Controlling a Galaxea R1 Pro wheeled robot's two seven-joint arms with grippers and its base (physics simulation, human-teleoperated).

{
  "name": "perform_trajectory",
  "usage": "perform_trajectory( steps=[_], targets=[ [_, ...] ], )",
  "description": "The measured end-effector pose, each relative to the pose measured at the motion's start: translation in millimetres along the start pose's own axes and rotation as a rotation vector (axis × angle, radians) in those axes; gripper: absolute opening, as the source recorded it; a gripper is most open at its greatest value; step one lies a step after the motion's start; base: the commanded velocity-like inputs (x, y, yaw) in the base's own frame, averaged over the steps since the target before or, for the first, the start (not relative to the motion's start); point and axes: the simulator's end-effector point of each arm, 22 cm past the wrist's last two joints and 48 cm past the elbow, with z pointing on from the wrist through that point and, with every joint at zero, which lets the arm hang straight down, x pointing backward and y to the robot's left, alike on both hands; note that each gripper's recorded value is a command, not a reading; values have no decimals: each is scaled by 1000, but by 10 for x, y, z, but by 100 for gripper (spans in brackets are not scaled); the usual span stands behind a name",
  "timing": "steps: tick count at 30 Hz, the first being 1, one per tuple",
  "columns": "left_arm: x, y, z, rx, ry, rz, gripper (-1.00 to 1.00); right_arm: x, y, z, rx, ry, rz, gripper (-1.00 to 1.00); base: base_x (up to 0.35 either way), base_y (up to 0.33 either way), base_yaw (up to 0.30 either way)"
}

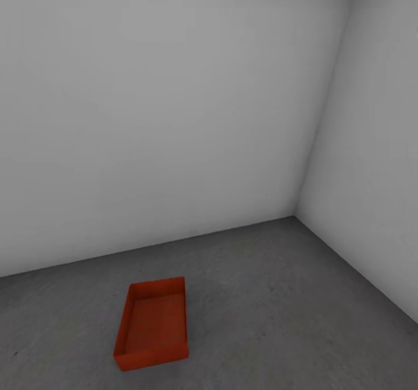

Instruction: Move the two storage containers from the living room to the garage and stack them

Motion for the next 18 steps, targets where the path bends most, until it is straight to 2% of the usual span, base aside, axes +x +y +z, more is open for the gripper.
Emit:
perform_trajectory(
  steps=[18],
  targets=[
    [-88, -24, -29, 6, -21, -8, 100, -92, -1, -4, 2, -25, 1, 100, 0, 0, 0]
  ],
)
